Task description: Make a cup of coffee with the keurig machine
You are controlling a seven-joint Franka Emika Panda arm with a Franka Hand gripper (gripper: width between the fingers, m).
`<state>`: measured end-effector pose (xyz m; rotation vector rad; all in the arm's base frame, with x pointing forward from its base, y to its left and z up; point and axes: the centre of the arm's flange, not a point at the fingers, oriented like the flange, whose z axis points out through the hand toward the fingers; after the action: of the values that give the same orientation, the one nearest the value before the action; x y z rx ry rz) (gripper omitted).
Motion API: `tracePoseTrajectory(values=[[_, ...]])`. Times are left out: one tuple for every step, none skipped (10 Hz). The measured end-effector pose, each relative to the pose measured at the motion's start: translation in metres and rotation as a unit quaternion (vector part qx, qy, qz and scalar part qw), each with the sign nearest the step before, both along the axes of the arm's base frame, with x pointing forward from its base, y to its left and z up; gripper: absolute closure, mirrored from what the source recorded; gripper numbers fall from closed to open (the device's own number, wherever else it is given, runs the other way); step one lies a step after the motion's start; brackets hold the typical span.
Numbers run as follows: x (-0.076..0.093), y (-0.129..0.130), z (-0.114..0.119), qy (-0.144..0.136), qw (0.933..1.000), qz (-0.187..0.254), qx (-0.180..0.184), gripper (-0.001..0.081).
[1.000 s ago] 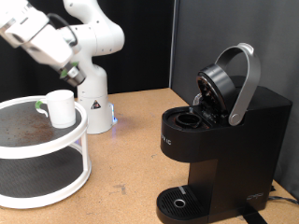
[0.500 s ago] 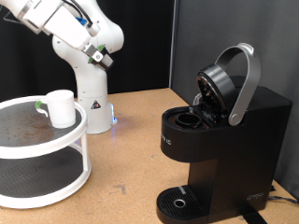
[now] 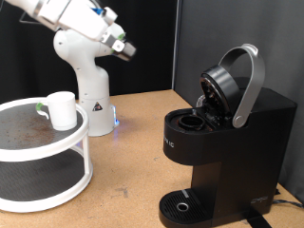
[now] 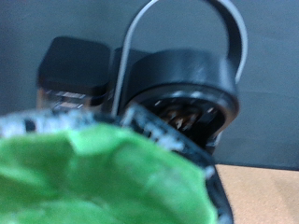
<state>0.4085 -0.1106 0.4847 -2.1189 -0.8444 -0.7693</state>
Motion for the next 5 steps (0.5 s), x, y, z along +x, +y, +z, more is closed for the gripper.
tracePoseTrajectory(values=[[0.007,0.012,0.005,0.002,0.9999,-0.01,0.002,0.033],[0.014,0.024,0.01,0.004,0.9998,-0.018,0.0,0.033],[0.021,0.035,0.014,0.003,0.9997,-0.026,-0.003,0.033],[0.029,0.047,0.017,0.003,0.9995,-0.032,-0.008,0.033],[0.036,0.058,0.02,0.001,0.9993,-0.036,-0.014,0.033]])
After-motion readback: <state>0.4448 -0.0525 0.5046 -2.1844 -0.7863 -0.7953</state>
